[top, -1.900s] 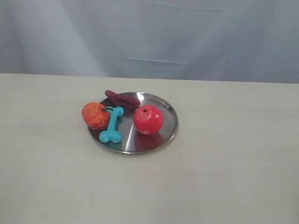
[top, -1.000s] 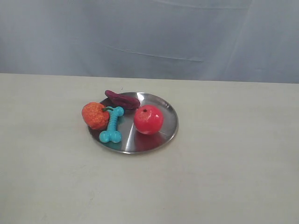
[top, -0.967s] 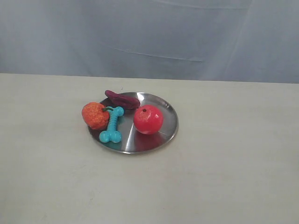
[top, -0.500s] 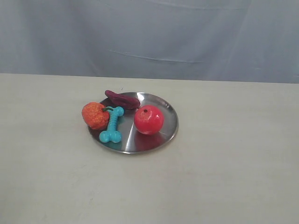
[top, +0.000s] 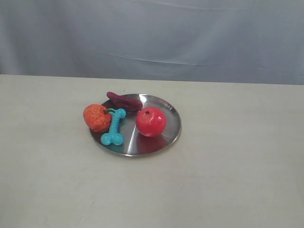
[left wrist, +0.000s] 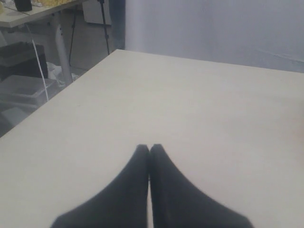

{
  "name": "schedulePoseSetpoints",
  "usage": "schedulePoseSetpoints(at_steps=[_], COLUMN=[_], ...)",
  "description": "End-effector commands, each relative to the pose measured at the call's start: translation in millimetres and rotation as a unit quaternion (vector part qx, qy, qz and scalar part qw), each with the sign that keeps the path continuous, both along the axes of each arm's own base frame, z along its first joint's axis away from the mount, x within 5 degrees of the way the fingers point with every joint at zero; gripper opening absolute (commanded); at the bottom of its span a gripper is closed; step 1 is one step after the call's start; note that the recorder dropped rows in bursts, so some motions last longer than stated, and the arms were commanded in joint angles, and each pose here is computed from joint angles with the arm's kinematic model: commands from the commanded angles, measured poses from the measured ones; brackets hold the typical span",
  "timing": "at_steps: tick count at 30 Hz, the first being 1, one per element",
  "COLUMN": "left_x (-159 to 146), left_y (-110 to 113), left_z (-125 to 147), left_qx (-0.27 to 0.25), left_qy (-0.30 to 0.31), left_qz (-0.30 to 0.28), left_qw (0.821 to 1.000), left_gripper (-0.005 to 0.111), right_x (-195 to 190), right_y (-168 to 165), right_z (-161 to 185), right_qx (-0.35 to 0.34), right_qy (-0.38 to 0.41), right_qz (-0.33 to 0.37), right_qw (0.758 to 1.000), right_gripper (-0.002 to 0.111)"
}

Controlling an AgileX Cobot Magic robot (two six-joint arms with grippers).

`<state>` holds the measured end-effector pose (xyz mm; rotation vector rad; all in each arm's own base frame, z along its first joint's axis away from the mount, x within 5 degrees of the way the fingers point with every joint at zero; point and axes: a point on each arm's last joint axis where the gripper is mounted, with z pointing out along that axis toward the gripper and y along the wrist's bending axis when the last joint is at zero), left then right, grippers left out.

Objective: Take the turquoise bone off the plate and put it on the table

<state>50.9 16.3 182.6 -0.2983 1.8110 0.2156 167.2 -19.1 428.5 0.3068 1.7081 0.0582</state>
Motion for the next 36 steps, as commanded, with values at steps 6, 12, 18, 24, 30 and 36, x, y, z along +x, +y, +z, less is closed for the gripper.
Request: schedulePoseSetpoints(at_steps=[6,12,18,24,30,36], left_x=[0,0,0,0,0,0], left_y=[0,0,0,0,0,0], left_z=[0,0,0,0,0,0], left_qx=[-0.002,-0.002,-0.002,-0.002,-0.002,-0.002], left_qy=[-0.003,-0.003,-0.003,-0.003,-0.003,-0.003], left_qz=[0.002,0.002,0.002,0.002,0.002,0.002], left_qw=[1.000,1.000,1.000,1.000,1.000,1.000], left_gripper=[0.000,0.000,0.000,0.000,0.000,0.000], right_x=[101,142,197,233,265,289], right_y=[17,25,38,69,119,125], right_z=[-16,-54,-119,-161,-147,-146], right_qx=[-0.081,-0.072,-0.018,-0.011,0.017,0.047], right_qy=[0.275,0.376,0.407,0.428,0.402,0.423], right_qz=[0.098,0.158,0.210,0.272,0.286,0.267], right_qw=[0.953,0.910,0.889,0.862,0.870,0.864], right_gripper=[0.000,0.000,0.000,0.000,0.041,0.050])
